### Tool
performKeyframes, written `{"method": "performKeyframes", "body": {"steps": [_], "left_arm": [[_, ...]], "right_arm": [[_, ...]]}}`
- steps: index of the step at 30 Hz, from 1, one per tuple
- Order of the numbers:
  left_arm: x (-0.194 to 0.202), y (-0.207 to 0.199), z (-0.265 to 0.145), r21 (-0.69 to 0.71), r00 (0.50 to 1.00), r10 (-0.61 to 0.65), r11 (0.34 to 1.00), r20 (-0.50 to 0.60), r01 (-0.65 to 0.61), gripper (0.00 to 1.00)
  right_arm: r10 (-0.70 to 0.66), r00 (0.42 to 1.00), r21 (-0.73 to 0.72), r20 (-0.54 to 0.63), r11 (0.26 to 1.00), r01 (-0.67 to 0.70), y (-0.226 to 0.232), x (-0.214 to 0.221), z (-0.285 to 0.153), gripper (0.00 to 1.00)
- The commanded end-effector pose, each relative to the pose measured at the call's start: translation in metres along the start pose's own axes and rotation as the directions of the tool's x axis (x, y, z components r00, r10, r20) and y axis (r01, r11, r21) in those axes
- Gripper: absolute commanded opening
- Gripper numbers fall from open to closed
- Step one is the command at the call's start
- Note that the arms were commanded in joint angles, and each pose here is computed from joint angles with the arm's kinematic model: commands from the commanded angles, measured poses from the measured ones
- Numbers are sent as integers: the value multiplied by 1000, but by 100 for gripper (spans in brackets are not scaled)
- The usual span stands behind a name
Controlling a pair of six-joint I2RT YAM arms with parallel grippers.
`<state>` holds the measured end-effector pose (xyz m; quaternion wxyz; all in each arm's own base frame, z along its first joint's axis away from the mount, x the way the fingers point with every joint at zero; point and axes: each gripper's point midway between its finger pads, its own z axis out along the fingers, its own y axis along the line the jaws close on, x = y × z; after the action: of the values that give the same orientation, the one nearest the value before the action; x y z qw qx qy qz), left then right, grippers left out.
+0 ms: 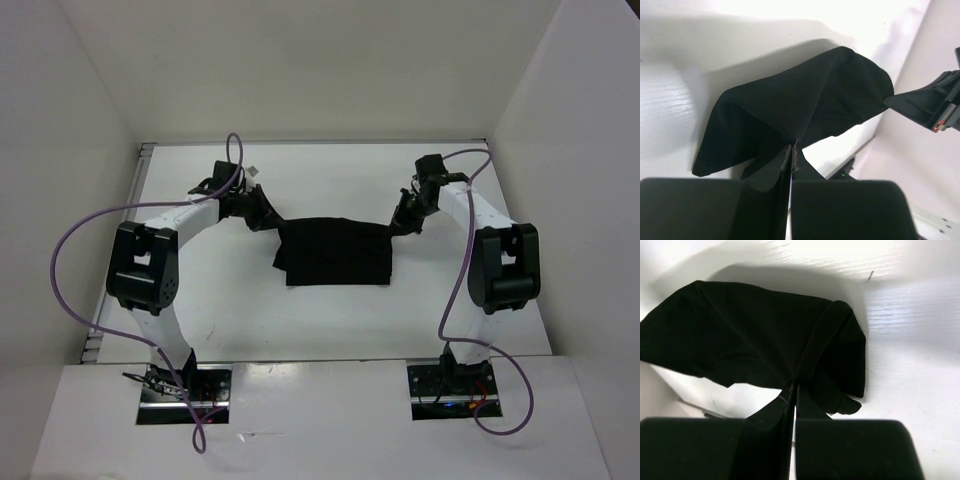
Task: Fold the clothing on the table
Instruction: Fold the skirt
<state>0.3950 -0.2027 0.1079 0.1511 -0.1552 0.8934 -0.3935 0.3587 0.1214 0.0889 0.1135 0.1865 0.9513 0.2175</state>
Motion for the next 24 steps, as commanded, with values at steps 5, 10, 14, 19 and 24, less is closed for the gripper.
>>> {"method": "performKeyframes", "body": {"steps": [5, 10, 14, 19, 24], "left_arm": [[-18, -5, -1, 159, 980, -166, 970, -110, 183, 0], [-45, -7, -2, 218, 964, -240, 940, -117, 261, 0], [-64, -21, -12, 270, 962, -248, 924, -112, 269, 0], [-78, -32, -12, 324, 949, -277, 893, -148, 311, 0], [-100, -40, -3, 366, 934, -321, 860, -154, 356, 0]], "right_arm": [[17, 998, -145, -59, 989, -26, 15, -8, -10, 0], [62, 992, -215, -108, 973, -84, 12, -17, -5, 0], [86, 990, -246, -110, 963, -111, 12, -27, -6, 0], [116, 984, -285, -134, 947, -150, 6, -36, -2, 0], [137, 980, -328, -145, 928, -179, 9, -47, -2, 0]]}}
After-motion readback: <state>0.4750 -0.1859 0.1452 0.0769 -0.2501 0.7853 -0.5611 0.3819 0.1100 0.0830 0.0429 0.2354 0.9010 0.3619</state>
